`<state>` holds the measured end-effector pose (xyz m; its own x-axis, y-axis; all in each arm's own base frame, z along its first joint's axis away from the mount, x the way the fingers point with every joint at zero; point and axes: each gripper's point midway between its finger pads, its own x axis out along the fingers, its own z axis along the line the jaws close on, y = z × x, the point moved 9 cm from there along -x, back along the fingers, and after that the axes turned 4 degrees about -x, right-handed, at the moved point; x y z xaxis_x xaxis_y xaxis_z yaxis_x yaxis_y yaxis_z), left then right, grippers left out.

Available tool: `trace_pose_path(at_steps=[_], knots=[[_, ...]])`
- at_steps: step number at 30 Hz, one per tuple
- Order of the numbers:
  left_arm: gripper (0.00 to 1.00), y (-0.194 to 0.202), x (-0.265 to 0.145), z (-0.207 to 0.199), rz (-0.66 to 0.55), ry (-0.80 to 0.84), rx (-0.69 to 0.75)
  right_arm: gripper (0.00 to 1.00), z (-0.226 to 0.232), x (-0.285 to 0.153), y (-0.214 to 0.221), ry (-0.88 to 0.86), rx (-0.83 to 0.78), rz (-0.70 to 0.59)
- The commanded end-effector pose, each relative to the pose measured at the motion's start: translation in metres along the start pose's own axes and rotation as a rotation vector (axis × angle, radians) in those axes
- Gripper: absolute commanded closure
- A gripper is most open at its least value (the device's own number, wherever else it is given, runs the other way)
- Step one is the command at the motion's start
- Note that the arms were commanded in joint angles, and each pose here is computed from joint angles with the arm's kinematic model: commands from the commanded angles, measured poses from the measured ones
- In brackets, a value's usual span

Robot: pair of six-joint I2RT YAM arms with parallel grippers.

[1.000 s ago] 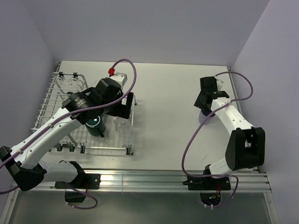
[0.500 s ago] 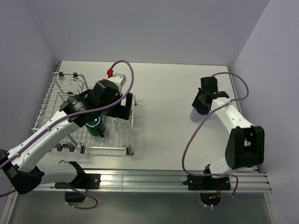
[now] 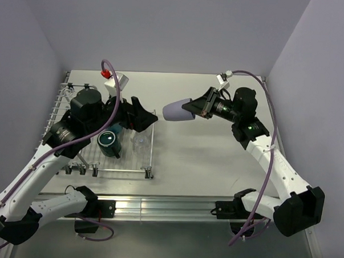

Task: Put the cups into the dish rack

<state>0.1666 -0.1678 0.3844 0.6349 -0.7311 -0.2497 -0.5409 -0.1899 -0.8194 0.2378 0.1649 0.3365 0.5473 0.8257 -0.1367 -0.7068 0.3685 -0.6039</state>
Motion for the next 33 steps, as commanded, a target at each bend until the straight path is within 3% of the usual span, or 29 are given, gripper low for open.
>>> trace_pose_path(at_steps=[1, 5, 26, 29, 31, 33], knots=[[0.01, -0.009, 0.006, -0.013, -0.024, 0.152, 0.012, 1.0, 0.039, -0.012, 0.0, -0.327, 0.014, 0.035], [0.01, -0.009, 0.009, -0.013, -0.053, 0.194, 0.036, 1.0, 0.057, -0.017, 0.001, -0.492, 0.051, 0.049], [0.01, -0.004, 0.017, -0.016, -0.036, 0.307, 0.069, 1.0, 0.067, -0.019, 0.017, -0.801, 0.173, 0.134], [0.04, -0.002, 0.017, -0.016, -0.027, 0.317, 0.063, 1.0, 0.068, -0.017, 0.018, -0.812, 0.183, 0.138], [0.11, -0.001, 0.017, -0.018, -0.021, 0.337, 0.061, 1.0, 0.068, -0.015, 0.019, -0.811, 0.176, 0.134], [0.24, -0.001, 0.016, -0.019, -0.02, 0.34, 0.056, 1.0, 0.069, -0.015, 0.019, -0.803, 0.177, 0.128]])
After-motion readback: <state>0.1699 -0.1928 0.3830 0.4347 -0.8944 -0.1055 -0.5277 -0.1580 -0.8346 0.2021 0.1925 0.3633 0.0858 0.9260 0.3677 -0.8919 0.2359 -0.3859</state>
